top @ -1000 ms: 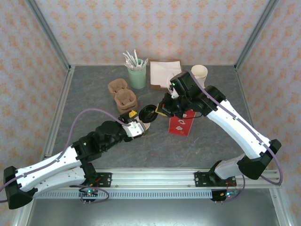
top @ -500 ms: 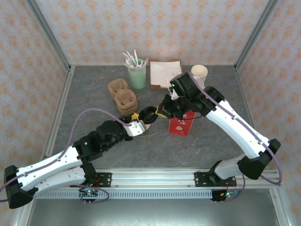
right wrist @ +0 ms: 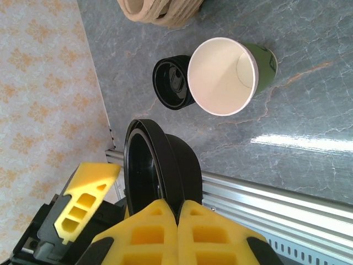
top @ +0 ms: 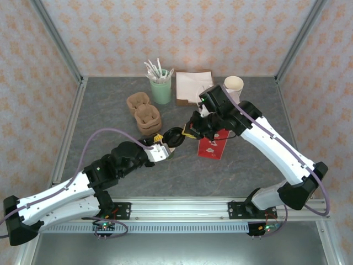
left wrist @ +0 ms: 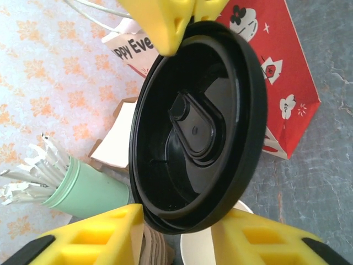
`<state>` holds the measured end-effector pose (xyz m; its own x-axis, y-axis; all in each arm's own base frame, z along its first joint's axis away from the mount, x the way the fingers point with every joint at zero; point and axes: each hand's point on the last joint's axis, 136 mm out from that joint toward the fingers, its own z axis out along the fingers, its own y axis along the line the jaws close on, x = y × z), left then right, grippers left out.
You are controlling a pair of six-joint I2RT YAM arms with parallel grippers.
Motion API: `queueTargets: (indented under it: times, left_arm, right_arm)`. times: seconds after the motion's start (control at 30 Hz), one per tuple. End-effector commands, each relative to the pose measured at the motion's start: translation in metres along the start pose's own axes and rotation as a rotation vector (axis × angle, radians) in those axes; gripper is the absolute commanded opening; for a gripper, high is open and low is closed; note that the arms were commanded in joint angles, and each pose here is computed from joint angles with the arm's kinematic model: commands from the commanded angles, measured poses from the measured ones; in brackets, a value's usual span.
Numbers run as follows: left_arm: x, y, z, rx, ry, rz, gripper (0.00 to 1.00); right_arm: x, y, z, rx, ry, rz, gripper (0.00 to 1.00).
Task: Pack the takeout coffee
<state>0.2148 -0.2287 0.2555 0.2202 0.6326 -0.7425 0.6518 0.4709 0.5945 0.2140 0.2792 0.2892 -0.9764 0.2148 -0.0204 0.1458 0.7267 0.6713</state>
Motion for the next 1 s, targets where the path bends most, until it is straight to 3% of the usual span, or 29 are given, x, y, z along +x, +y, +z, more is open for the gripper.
queueTargets:
  times: [0.0, 0.37, 0.5, 0.67, 0.97]
  left_arm:
    - [-0.027, 0.002, -0.009, 0.032, -0.082, -0.006, 0.33]
    - [-0.032, 0.001, -0.011, 0.046, -0.105, -0.007, 0.30]
    - [-0.031, 0.000, -0.010, 0.054, -0.098, -0.008, 0.17]
    - [-0.028, 0.001, -0.010, 0.048, -0.083, -0.027, 0.14]
    - [-0.020, 0.008, -0.014, 0.019, -0.026, -0.231, 0.12]
  right_arm:
    - [0.003, 0.002, 0.011, -0.007, 0.044, 0.014, 0.00]
    - [0.003, 0.002, 0.020, -0.002, 0.079, 0.017, 0.00]
    - [0.003, 0.001, 0.023, 0.003, 0.087, 0.015, 0.00]
    - [0.001, 0.001, 0.021, 0.008, 0.071, 0.002, 0.00]
    - [-0.023, 0.011, -0.004, -0.018, -0.116, -0.072, 0.30]
